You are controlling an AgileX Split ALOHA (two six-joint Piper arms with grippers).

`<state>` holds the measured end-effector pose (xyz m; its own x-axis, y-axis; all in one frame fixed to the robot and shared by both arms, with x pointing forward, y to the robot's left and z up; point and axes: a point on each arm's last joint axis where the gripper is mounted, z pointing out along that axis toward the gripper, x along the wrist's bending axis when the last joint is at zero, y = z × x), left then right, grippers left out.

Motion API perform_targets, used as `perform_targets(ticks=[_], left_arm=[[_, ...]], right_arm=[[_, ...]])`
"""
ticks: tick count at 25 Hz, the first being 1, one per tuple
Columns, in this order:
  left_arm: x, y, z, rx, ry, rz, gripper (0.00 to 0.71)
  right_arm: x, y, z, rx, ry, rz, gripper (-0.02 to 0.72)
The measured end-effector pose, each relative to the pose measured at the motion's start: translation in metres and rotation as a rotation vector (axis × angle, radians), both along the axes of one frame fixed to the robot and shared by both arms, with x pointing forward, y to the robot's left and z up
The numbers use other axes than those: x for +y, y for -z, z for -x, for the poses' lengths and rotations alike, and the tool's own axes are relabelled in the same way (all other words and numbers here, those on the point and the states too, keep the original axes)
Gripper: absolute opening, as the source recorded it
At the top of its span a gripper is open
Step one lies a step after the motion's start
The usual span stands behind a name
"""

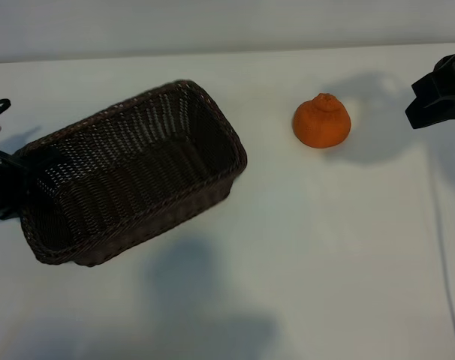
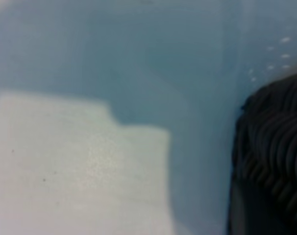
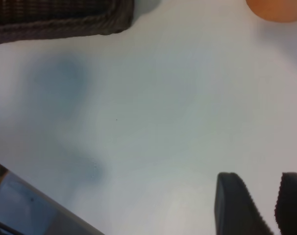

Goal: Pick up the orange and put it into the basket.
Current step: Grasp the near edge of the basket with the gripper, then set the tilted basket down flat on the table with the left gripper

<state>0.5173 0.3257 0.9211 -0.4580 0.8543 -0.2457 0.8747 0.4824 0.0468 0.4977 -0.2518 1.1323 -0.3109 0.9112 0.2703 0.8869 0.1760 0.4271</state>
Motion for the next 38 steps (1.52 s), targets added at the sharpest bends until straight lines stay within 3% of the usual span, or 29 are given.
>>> perform_targets(ticks=[7,13,24,27,38], left_arm=[[0.000,-0.001,0.000,0.008,0.020,0.003,0.152],[-0.001,-0.018,-0.007,0.035,0.074,0.019,0.151],[-0.001,-0.114,-0.026,-0.056,0.177,0.027,0.150],[-0.002,-0.130,-0.027,-0.052,0.200,0.035,0.150],[-0.010,-0.136,-0.028,-0.115,0.366,0.102,0.150]], right_arm=[[0.000,0.000,0.000,0.000,0.000,0.000,0.246],[0.000,0.000,0.000,0.000,0.000,0.000,0.246],[0.000,0.000,0.000,0.000,0.000,0.000,0.246],[0.000,0.000,0.000,0.000,0.000,0.000,0.246],[0.000,0.000,0.000,-0.001,0.000,0.000,0.246]])
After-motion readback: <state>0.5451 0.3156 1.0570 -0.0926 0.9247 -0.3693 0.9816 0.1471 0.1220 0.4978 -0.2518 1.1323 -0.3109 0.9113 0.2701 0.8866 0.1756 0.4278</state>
